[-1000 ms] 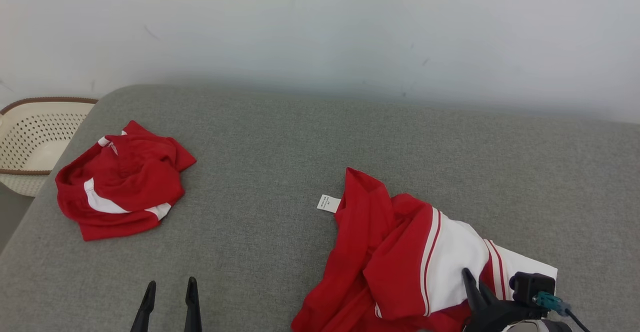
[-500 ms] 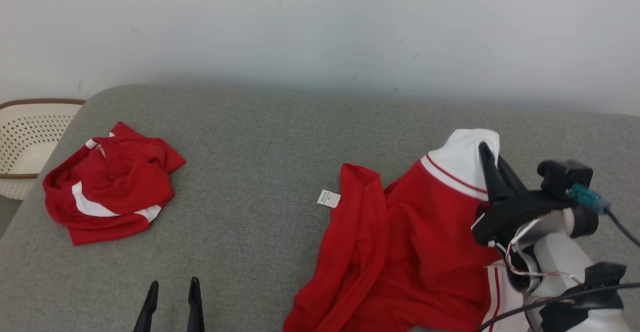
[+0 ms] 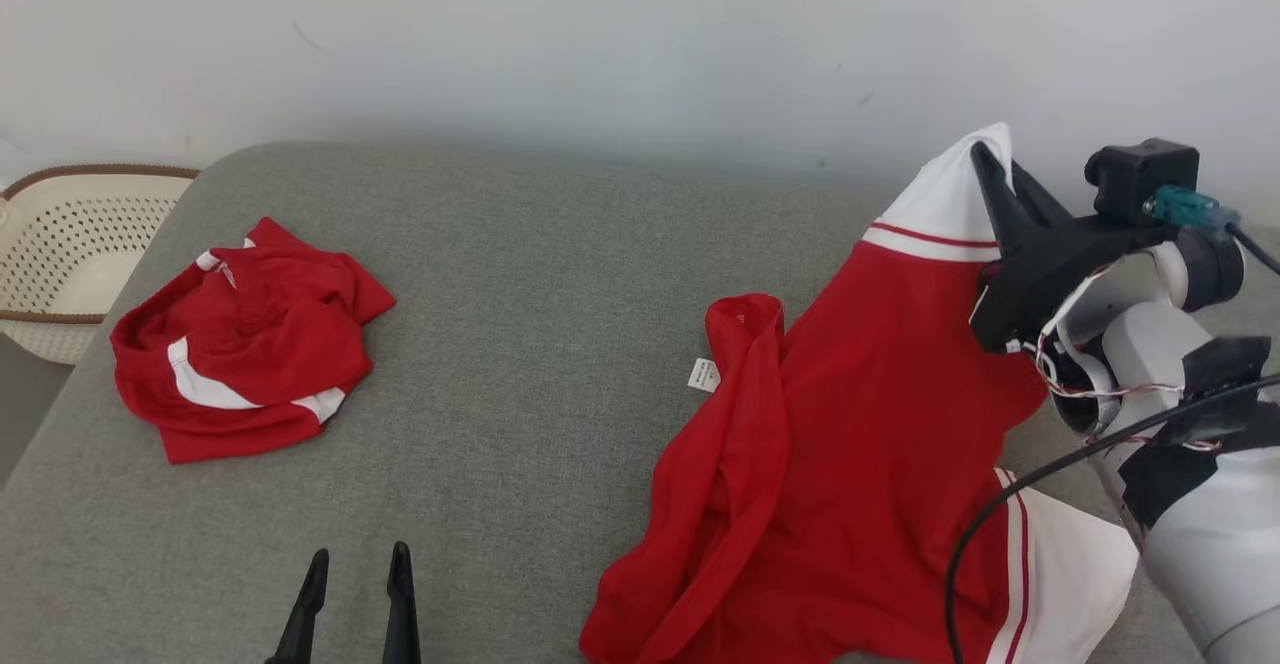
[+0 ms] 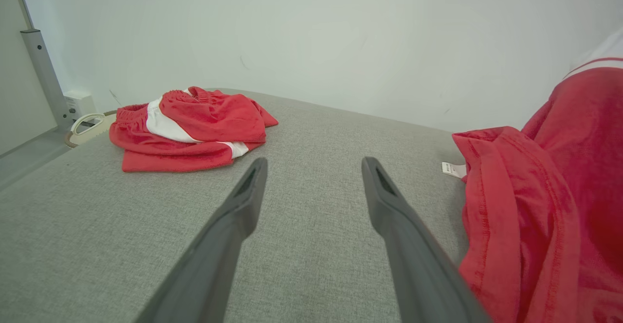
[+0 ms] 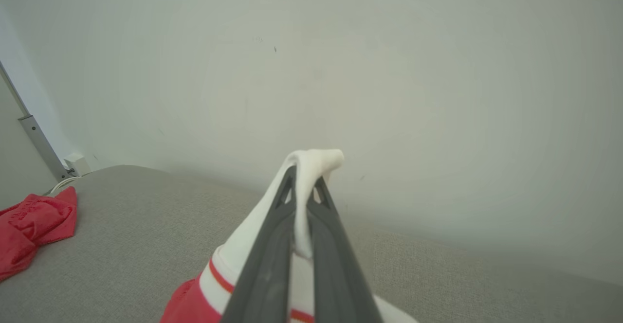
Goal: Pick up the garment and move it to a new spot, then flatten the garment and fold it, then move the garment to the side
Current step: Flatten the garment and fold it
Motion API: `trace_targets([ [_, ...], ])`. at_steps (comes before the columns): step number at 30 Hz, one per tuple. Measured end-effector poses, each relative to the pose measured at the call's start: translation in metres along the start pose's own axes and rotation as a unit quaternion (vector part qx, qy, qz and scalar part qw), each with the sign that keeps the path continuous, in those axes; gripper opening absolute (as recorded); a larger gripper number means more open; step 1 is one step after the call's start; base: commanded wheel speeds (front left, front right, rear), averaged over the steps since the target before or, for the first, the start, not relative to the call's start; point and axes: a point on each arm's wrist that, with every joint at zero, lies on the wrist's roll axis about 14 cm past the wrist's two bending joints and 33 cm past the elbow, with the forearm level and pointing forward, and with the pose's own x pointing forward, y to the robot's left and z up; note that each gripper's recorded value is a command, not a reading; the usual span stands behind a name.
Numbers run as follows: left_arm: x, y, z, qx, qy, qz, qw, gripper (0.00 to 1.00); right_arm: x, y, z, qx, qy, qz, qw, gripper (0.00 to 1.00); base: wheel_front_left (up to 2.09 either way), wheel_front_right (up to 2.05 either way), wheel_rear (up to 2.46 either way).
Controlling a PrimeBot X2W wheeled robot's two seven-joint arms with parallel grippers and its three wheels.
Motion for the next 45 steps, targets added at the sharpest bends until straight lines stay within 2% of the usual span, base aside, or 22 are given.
trace_targets([
  [8,0.000,0.008,-0.003,0.004,0.005,0.013,1.000,1.00,0.029,-0.017,0.013,-0.055,0.008,0.002,0.998,0.00,0.00,0.00,0.00],
  [14,-0.003,0.015,-0.003,0.006,0.008,0.024,1.000,1.00,0.044,-0.032,0.031,-0.072,-0.006,-0.009,0.997,0.00,0.00,0.00,0.00],
  [24,-0.004,0.020,-0.006,0.006,0.013,0.033,0.999,1.00,0.054,-0.051,0.018,-0.099,0.027,-0.025,0.994,0.00,0.00,0.00,0.00],
  [25,-0.003,0.021,-0.007,0.006,0.014,0.035,0.999,1.00,0.056,-0.051,0.016,-0.100,0.029,-0.025,0.994,0.21,0.00,0.00,0.00],
  [26,-0.003,0.021,-0.007,0.007,0.014,0.035,0.999,1.00,0.057,-0.052,0.015,-0.102,0.028,-0.026,0.994,1.00,0.00,0.00,0.00],
  [37,-0.001,0.022,-0.008,0.008,0.016,0.038,0.999,1.00,0.056,-0.055,0.005,-0.112,0.039,-0.032,0.992,1.00,0.00,0.00,0.00],
  [45,0.002,0.016,-0.006,0.007,0.011,0.028,1.000,1.00,0.047,-0.049,0.013,-0.087,0.019,-0.030,0.996,1.00,0.00,0.00,0.00],
])
